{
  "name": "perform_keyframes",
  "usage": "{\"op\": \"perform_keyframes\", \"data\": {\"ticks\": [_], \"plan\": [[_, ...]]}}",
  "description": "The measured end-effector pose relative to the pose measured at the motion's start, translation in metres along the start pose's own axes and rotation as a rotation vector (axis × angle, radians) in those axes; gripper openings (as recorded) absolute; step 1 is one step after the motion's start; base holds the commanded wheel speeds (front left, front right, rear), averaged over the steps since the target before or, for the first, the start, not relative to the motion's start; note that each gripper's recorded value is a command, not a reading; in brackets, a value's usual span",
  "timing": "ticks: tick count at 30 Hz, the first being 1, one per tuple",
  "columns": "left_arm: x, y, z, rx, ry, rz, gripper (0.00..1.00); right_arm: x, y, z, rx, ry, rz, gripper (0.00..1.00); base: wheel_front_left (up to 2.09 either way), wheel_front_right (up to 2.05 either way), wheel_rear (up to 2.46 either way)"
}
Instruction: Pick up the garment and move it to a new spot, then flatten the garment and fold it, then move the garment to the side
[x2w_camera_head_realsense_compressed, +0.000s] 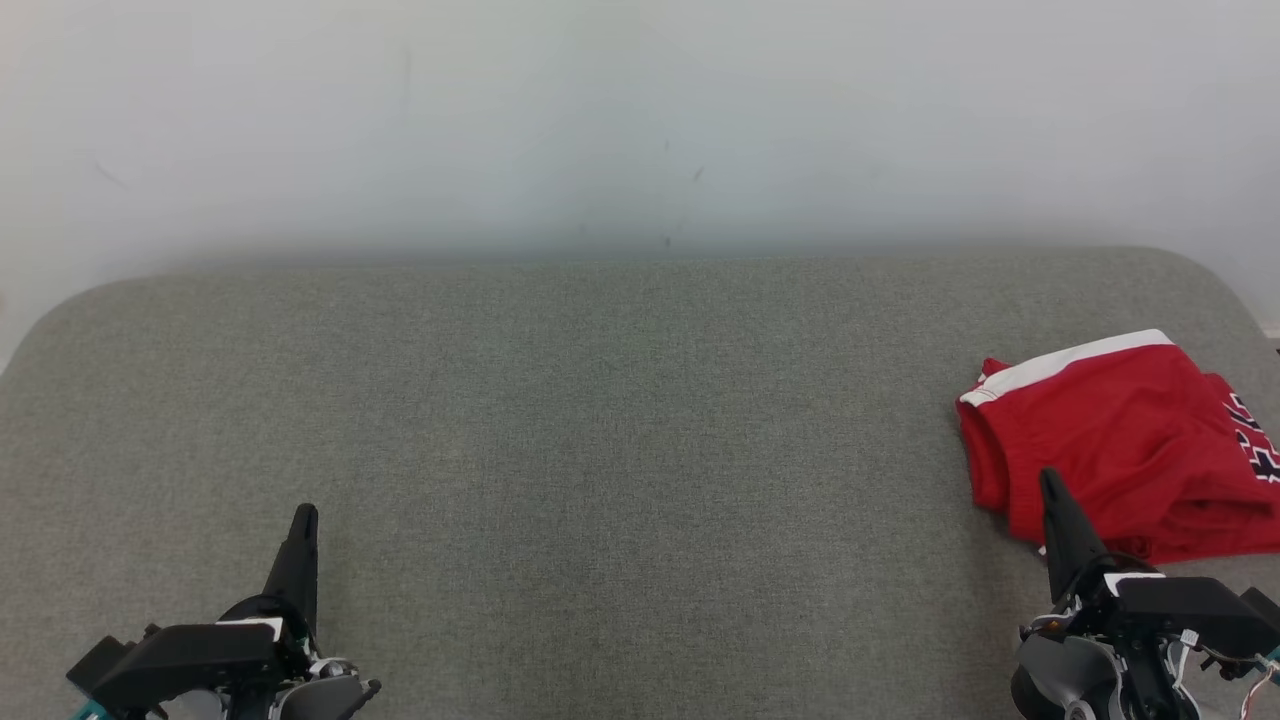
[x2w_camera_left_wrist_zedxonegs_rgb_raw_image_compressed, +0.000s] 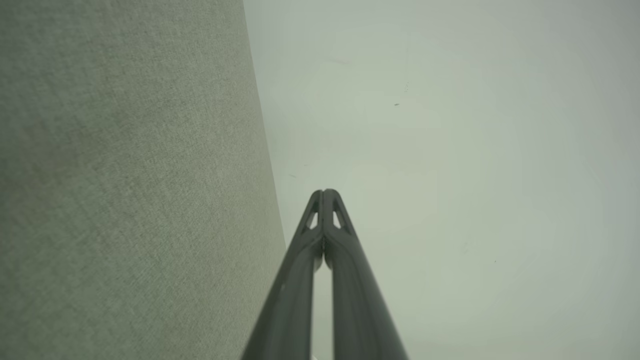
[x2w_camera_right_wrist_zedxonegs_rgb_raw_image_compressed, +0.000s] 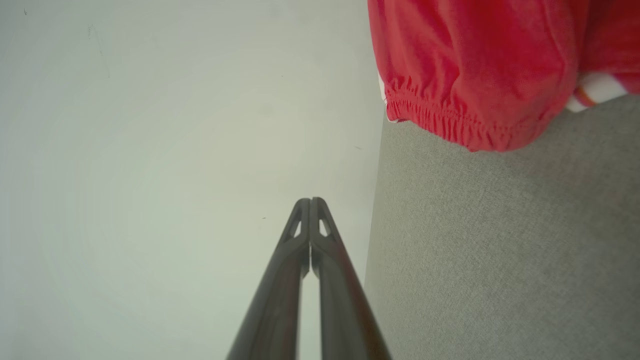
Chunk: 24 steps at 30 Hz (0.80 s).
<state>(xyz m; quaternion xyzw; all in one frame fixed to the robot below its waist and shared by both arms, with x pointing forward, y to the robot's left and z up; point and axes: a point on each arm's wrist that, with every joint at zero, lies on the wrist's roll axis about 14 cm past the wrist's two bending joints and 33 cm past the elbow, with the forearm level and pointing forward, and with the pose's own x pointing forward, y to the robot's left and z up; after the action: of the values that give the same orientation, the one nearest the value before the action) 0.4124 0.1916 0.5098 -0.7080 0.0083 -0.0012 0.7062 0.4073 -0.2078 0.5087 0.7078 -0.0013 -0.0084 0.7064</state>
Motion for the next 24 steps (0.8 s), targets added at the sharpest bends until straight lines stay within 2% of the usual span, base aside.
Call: {"op": "perform_keyframes", "data": {"ticks": [24], "plan": [[0.0000,0.0001,0.0001,0.000,0.000,0.000,0.00,0.0000,0.0000,-0.0002,0.000,0.001,0.000,0.00,0.00,0.00,0.00]]}}
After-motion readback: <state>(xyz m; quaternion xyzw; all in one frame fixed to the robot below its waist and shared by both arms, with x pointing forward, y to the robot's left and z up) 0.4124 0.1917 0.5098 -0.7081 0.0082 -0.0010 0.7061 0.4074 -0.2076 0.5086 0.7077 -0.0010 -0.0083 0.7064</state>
